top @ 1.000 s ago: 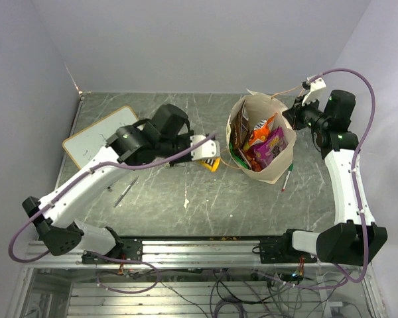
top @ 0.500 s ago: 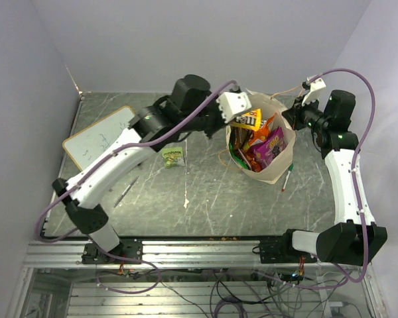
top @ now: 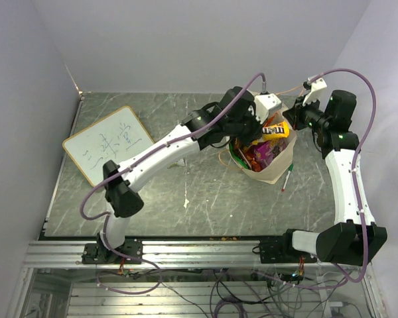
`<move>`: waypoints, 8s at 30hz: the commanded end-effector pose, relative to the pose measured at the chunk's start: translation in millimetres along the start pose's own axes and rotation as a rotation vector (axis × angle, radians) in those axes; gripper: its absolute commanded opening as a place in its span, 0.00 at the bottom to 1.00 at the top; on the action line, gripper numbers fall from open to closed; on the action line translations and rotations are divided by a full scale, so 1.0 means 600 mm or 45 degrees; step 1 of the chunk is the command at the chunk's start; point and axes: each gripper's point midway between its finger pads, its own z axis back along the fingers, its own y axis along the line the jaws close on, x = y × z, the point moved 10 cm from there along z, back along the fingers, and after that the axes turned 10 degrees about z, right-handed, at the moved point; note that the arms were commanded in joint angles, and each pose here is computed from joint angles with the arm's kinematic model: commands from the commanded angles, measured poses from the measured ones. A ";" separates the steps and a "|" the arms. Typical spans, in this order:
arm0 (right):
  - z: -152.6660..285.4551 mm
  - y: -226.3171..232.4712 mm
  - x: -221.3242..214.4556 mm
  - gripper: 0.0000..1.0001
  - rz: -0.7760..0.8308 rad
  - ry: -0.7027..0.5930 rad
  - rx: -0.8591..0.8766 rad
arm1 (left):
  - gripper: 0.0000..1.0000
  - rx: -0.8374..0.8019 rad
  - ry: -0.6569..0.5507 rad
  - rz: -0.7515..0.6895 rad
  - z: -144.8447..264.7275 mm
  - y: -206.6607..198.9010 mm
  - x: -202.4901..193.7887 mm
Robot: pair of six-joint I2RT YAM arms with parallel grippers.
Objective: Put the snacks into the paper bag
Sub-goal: Place the snack in the paper bag, then pick up the snack from the center of the board, then place the snack in the paper bag, then adjust the paper bag at the center of the board.
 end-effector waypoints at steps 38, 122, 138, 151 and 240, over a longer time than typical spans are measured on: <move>0.014 -0.007 0.020 0.00 0.046 -0.061 -0.039 | 0.72 -0.153 -0.111 -0.060 0.057 -0.008 0.037; -0.007 -0.007 -0.013 0.00 0.034 -0.005 0.005 | 0.37 0.406 0.830 0.648 0.063 0.431 -0.475; -0.013 -0.009 -0.020 0.00 0.038 0.013 0.015 | 0.07 0.418 0.841 0.494 0.087 0.422 -0.434; -0.009 -0.007 -0.014 0.00 0.045 0.002 0.021 | 0.07 0.357 0.716 0.315 0.138 0.387 -0.339; 0.006 -0.004 -0.011 0.00 0.049 -0.038 0.017 | 0.99 0.529 -0.038 -0.349 0.097 0.031 -0.005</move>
